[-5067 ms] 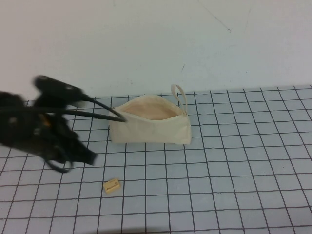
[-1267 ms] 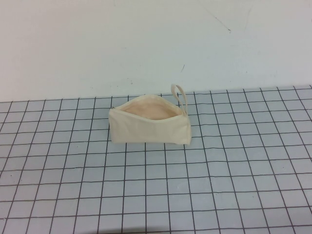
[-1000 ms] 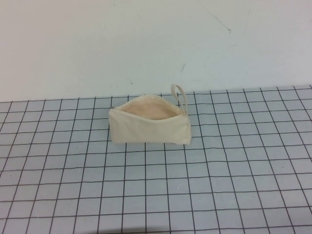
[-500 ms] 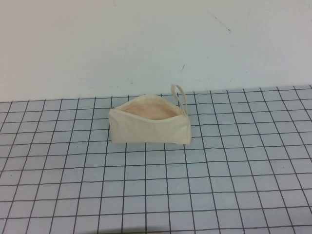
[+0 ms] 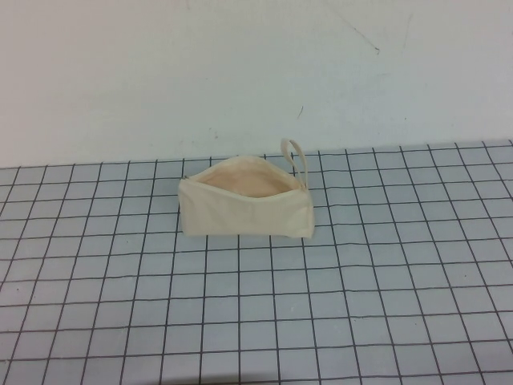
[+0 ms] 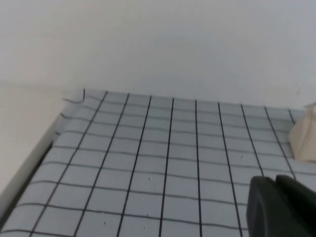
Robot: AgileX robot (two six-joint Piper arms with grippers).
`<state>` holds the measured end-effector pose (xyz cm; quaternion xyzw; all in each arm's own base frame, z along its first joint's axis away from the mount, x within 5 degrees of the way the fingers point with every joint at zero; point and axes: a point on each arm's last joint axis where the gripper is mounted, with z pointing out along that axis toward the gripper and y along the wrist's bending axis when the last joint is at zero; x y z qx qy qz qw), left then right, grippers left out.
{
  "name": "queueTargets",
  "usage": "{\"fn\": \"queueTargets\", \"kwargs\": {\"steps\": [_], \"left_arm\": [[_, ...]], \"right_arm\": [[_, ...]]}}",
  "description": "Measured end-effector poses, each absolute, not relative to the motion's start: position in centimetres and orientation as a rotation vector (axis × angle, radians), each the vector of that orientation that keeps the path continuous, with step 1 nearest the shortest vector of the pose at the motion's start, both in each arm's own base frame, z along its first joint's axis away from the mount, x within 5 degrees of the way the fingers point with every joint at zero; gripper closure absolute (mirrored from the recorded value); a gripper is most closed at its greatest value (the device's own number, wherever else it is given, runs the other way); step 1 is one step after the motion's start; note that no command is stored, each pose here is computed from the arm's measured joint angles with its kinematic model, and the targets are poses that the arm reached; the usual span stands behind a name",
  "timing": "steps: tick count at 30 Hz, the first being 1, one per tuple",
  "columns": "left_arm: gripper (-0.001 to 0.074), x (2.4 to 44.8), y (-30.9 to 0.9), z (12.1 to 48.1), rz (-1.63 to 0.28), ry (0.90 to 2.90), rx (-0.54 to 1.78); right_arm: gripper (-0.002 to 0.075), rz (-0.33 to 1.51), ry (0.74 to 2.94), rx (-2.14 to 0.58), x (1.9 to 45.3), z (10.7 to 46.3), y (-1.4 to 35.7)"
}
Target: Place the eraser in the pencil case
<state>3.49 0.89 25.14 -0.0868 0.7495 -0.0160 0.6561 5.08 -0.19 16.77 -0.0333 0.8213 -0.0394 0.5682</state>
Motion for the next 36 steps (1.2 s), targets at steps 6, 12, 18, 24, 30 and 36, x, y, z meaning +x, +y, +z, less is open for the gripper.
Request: {"fn": "queueTargets", "kwargs": {"steps": [6, 12, 18, 24, 30, 36], "left_arm": [[0.0736, 5.1, 0.6, 19.9, -0.048, 1.758, -0.168], [0.0736, 5.3, 0.5, 17.6, -0.064, 1.813, -0.178], [0.0736, 5.3, 0.5, 17.4, -0.070, 1.844, -0.196], [0.0736, 5.2, 0.3, 17.3, -0.116, 1.849, -0.209], [0.0736, 5.2, -0.1, 17.3, -0.105, 1.859, -0.115], [0.0736, 5.2, -0.2, 17.3, -0.097, 1.861, -0.079]], "right_arm": [[0.0727, -0.093, 1.929, -0.078, 5.1, 16.8, -0.2], [0.0727, -0.093, 1.929, -0.078, 5.1, 16.8, -0.2], [0.0727, -0.093, 1.929, -0.078, 5.1, 16.8, -0.2], [0.0727, -0.093, 1.929, -0.078, 5.1, 16.8, -0.2], [0.0727, -0.093, 1.929, -0.078, 5.1, 16.8, -0.2], [0.0727, -0.093, 1.929, -0.078, 5.1, 16.8, -0.2]]}}
